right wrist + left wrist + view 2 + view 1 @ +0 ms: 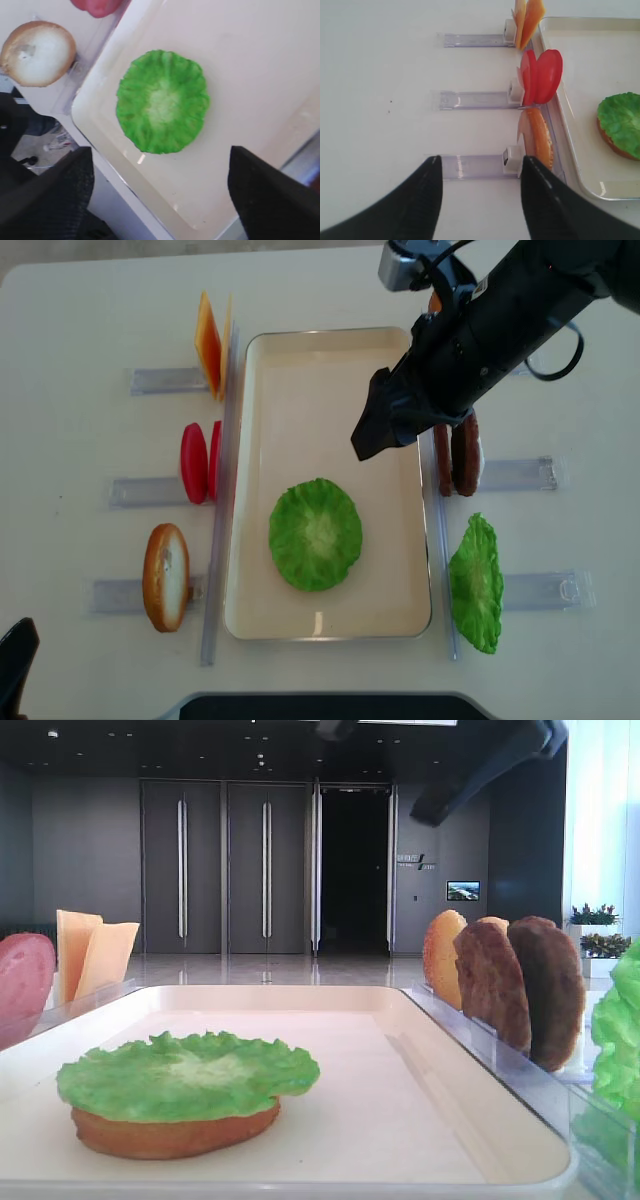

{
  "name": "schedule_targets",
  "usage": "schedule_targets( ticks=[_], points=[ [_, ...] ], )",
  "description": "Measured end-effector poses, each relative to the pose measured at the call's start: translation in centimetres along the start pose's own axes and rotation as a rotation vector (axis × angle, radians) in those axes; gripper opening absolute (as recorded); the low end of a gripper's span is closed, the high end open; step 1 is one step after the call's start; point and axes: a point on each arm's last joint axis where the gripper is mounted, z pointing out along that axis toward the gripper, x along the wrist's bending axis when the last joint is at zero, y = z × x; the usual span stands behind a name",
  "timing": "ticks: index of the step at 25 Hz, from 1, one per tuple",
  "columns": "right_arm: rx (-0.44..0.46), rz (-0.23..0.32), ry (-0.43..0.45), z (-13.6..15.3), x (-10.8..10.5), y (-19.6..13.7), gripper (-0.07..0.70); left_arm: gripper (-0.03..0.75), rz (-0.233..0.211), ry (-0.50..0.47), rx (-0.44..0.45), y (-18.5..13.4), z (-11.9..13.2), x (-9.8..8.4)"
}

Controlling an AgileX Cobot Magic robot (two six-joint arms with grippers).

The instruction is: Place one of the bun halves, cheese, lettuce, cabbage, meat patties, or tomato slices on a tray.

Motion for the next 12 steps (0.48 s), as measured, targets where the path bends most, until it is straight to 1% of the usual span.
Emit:
schedule_targets(
  ticks=[1, 4, 8, 10, 12],
  points=[
    [0.007, -0.004, -0.042, -0.5, -0.1, 0.0, 0.555, 0.391, 0.000, 0.000, 0.000, 0.0, 0.0, 0.0],
    [0.054, 0.015, -0.176, -1.6, -0.7, -0.2, 0.555, 0.391, 0.000, 0.000, 0.000, 0.0, 0.0, 0.0],
    [0.104, 0.056, -0.378, -2.3, -2.4, -0.6, 0.555, 0.391, 0.000, 0.000, 0.000, 0.0, 0.0, 0.0],
    [0.106, 0.083, -0.469, -2.6, -3.2, -0.7, 0.555, 0.391, 0.000, 0.000, 0.000, 0.0, 0.0, 0.0],
    [0.096, 0.110, -0.525, -3.4, -3.9, -0.6, 0.555, 0.391, 0.000, 0.000, 0.000, 0.0, 0.0, 0.0]
  ],
)
